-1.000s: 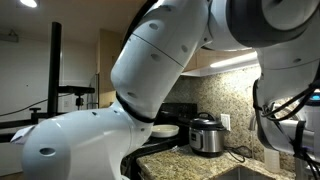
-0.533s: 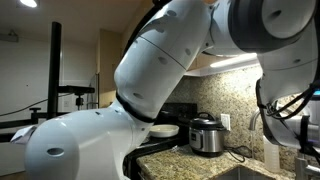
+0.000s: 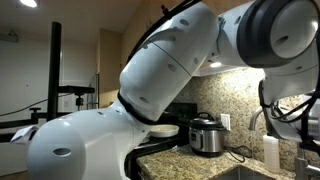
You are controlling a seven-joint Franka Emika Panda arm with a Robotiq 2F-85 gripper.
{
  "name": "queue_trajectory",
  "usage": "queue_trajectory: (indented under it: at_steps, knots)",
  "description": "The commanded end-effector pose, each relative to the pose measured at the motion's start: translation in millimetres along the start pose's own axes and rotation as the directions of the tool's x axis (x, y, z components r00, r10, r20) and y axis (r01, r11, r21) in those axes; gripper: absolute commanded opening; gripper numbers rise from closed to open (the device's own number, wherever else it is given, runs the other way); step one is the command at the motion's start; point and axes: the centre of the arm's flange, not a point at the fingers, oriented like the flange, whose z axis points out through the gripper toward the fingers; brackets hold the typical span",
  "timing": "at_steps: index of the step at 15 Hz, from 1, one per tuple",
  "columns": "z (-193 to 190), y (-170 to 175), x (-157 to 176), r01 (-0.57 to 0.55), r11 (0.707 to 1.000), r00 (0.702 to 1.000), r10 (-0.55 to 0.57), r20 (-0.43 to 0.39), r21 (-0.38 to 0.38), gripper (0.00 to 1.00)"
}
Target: Close the faucet
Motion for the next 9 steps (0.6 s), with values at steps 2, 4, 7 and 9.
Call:
queue_trajectory:
  at_steps: [2,4,7,9]
  knots:
    - [17,1,17,-0.008,1.000,0.999,0.008,0.034,0.005,0.00]
    - [20,1,20,-0.010,1.000,0.999,0.009,0.044,0.007,0.00]
    - [26,1,20,-0.036,0.999,0.998,0.034,0.058,0.023,0.00]
    - [27,-3,21,-0.043,0.998,0.997,0.041,0.064,0.035,0.00]
